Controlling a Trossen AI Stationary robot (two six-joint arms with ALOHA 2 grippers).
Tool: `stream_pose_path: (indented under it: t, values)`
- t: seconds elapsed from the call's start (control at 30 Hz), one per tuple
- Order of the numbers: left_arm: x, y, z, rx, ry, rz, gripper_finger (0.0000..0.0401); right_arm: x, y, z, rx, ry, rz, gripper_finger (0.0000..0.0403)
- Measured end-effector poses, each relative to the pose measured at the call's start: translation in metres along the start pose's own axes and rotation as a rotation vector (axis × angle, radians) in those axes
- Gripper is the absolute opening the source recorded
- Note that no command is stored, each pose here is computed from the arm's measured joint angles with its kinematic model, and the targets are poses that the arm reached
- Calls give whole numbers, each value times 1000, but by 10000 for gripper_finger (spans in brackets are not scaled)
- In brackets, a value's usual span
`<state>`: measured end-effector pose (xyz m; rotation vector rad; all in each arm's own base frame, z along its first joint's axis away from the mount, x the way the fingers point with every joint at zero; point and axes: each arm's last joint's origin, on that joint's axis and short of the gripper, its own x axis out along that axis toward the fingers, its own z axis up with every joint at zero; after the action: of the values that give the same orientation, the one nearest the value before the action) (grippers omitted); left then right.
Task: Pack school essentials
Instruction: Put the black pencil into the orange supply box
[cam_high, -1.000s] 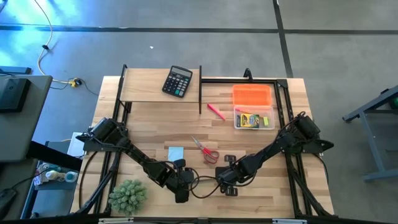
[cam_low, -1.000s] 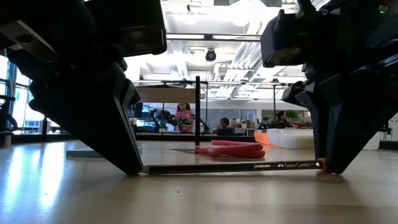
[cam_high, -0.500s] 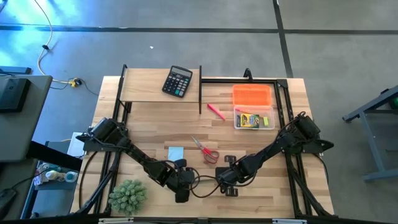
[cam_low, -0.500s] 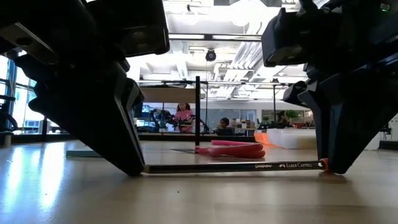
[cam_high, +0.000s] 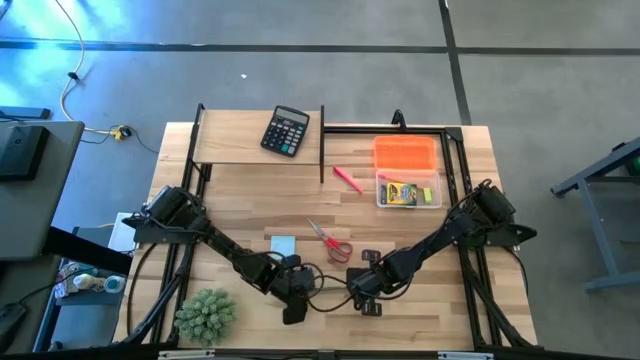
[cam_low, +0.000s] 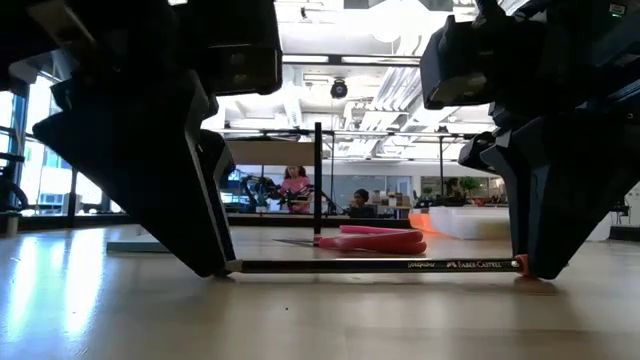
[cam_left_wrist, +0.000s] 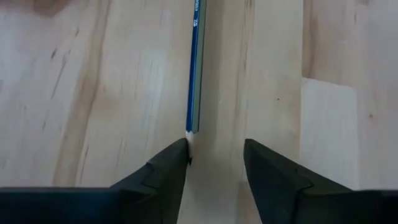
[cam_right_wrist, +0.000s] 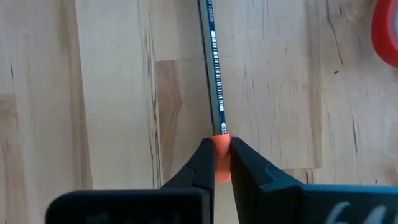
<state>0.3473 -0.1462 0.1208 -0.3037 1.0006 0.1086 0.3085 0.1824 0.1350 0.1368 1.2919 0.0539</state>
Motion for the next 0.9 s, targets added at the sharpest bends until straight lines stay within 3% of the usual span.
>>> stream_pose_path:
  t: [0.3, 0.6, 0.9]
  values:
    - [1, 15, 11, -125, 77, -79, 153, -16, -1, -6, 49, 39, -5, 12]
    - [0, 24, 17, -146, 98, -89, 154, -22, 12, -17, 120, 44, -5, 12]
    - [-12, 38, 25, -113, 93, -34, 154, -46, 24, -30, 219, 0, -32, 12]
